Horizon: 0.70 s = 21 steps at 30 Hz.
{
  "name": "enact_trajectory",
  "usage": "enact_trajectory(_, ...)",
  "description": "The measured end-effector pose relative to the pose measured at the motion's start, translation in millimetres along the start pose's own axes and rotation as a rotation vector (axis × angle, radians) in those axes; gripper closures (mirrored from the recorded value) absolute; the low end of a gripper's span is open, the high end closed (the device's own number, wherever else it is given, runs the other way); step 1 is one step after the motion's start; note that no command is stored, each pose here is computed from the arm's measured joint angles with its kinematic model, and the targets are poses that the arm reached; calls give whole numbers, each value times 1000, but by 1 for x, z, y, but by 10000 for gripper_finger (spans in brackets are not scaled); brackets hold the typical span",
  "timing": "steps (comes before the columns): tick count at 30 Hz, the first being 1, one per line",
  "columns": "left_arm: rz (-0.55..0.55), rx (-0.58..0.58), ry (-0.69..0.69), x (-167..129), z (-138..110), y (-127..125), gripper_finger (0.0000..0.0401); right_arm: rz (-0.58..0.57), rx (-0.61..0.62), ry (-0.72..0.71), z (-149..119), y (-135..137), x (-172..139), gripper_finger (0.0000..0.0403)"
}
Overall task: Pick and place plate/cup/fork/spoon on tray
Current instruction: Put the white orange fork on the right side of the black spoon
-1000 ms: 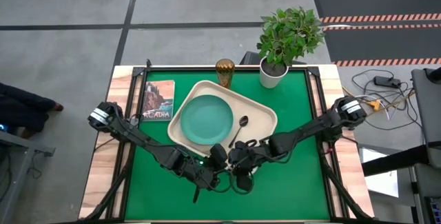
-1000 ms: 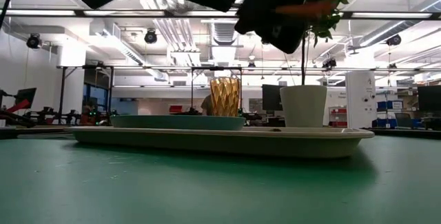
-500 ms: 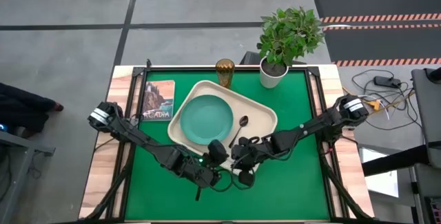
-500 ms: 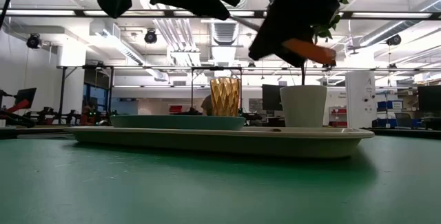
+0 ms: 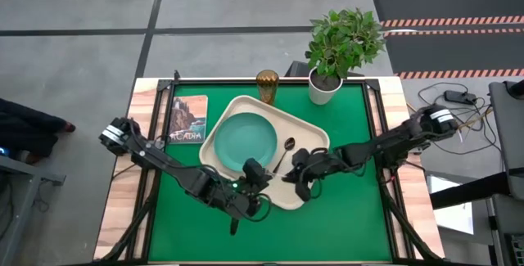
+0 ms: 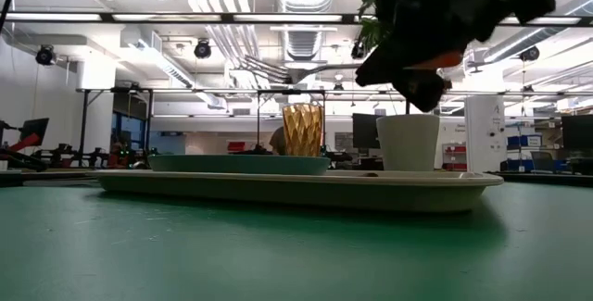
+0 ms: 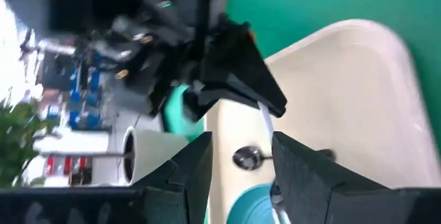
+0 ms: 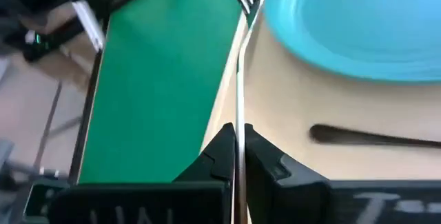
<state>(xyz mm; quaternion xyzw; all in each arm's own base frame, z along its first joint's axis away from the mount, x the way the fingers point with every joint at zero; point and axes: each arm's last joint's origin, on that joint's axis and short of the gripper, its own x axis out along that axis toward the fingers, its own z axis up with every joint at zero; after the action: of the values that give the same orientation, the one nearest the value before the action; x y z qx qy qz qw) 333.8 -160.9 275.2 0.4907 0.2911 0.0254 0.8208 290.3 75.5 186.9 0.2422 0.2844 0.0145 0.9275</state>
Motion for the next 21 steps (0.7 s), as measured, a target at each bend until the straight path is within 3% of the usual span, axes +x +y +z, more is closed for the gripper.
enact_trajectory(7, 46, -259, -17, -14, -3, 15, 269, 20, 46, -240, -17, -12, -19, 395)
enact_trajectory(13, 85, -446, -104, -17, -13, 9, 269, 13, -2, -451, -31, -14, -32, 395)
enact_trajectory(21, 168, -774, -548, -14, -37, -17, 269, -1, -89, -618, -35, -8, -42, 395)
